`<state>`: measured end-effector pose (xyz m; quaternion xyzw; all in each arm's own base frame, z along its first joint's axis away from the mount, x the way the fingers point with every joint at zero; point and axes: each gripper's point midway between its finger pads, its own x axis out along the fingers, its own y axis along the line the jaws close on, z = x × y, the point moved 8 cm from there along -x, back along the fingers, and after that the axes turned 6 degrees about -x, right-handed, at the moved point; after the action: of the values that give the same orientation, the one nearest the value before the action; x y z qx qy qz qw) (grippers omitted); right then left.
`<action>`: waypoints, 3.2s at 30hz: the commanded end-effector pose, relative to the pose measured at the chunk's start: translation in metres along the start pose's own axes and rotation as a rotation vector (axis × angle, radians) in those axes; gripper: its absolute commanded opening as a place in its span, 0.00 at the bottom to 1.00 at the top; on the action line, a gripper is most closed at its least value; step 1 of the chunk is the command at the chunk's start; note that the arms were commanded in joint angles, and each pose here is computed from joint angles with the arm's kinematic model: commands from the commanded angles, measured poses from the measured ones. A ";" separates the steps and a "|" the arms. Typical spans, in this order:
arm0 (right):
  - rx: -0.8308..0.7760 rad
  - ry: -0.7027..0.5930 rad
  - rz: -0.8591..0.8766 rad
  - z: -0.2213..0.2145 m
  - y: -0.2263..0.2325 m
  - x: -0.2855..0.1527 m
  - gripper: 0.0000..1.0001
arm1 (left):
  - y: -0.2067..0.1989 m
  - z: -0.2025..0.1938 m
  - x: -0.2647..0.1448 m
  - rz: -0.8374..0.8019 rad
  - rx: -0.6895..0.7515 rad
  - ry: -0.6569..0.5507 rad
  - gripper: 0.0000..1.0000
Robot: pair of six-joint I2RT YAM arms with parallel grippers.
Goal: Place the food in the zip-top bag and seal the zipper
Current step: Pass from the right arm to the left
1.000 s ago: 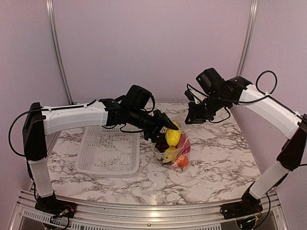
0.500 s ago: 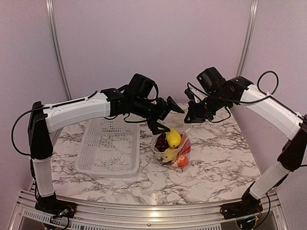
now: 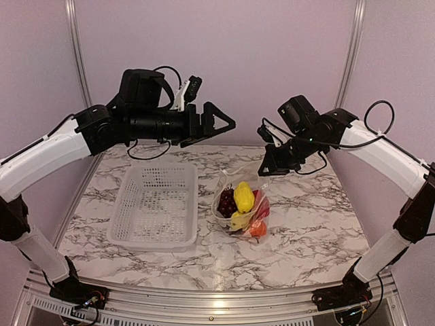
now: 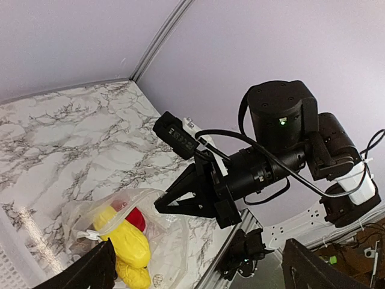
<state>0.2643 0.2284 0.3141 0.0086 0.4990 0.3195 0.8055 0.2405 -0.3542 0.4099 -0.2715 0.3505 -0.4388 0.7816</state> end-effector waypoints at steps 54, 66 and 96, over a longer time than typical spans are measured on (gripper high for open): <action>-0.176 0.166 -0.026 -0.011 0.027 0.015 0.00 | 0.128 -0.143 0.077 0.016 0.913 0.237 0.40; -0.155 0.170 -0.040 -0.011 0.026 0.015 0.00 | 0.128 -0.142 0.077 0.010 0.885 0.216 0.11; -0.120 0.007 0.006 -0.032 0.114 -0.086 0.27 | 0.085 -0.110 0.046 0.026 0.517 0.171 0.00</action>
<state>0.1555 0.2894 0.3750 -0.0854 0.5047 0.3782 0.7713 0.2152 -0.3741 0.2470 0.0113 0.2926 -0.5332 0.7937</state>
